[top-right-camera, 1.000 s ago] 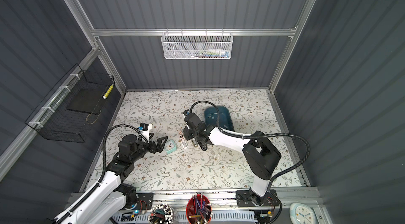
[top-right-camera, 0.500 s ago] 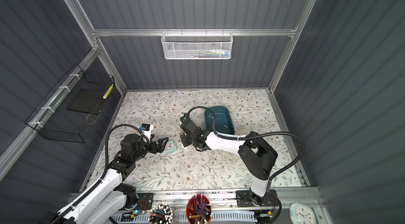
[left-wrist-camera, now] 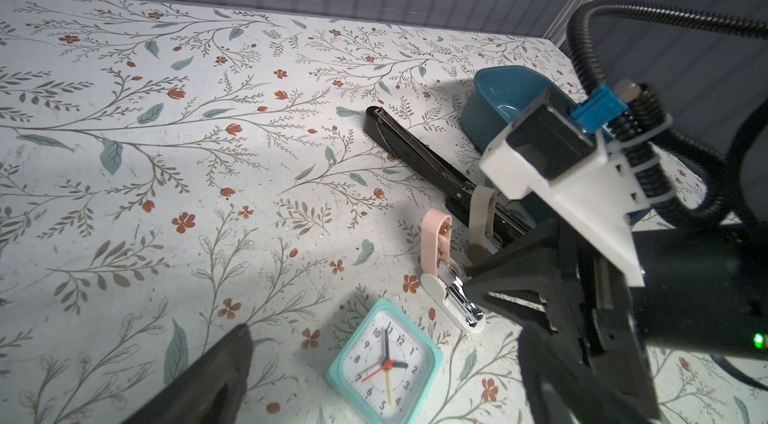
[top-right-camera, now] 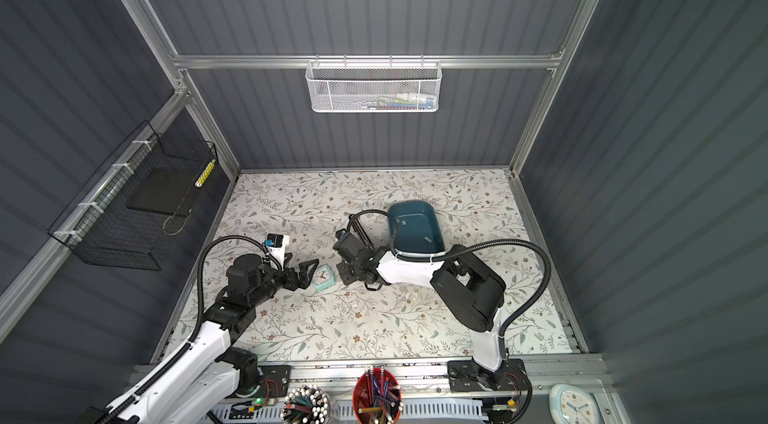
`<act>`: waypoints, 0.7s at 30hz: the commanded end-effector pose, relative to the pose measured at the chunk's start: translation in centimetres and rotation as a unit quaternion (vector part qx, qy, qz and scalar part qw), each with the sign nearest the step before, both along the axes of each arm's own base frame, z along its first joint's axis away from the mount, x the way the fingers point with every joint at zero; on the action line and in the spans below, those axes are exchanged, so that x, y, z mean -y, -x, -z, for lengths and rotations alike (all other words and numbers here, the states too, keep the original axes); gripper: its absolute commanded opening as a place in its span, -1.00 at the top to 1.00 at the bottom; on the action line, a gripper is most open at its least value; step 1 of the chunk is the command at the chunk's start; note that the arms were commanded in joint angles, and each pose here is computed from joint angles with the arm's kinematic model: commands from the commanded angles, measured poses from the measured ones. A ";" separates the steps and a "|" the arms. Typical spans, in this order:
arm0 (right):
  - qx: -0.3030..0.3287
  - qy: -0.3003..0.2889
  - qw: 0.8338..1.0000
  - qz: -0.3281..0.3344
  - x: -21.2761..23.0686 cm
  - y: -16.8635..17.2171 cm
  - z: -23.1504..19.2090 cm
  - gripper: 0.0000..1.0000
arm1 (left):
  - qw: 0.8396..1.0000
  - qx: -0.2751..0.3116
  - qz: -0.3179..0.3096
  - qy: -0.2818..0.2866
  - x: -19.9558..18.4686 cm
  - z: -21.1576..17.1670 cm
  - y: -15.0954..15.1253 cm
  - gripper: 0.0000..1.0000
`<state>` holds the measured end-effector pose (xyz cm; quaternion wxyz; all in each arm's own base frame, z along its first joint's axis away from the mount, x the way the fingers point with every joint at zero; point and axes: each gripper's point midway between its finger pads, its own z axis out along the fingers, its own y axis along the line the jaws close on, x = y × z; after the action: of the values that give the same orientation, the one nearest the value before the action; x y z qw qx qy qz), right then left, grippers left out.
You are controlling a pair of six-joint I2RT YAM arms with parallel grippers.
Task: Load the staples into the stapler
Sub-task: 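Carry the strip with the right gripper over the pink mini stapler, then lower the strip into the pink stapler's open channel with the right gripper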
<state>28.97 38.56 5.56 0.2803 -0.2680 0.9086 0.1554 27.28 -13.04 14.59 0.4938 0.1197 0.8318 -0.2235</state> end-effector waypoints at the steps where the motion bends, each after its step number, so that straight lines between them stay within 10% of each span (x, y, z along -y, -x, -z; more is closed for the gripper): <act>1: 0.004 0.005 1.000 -0.002 -0.3 -0.3 -0.4 0.83 | 1.000 -0.002 -0.002 -0.001 -0.1 0.3 0.1 -0.99; 21: -0.016 0.005 1.000 -0.001 -0.6 -0.1 0.7 0.83 | 0.999 0.006 0.038 0.009 1.1 0.0 0.7 -0.98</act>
<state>29.08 39.04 5.05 0.2726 -0.2691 0.9103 0.1567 26.86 -13.77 14.64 0.4892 0.1335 0.8269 -0.2431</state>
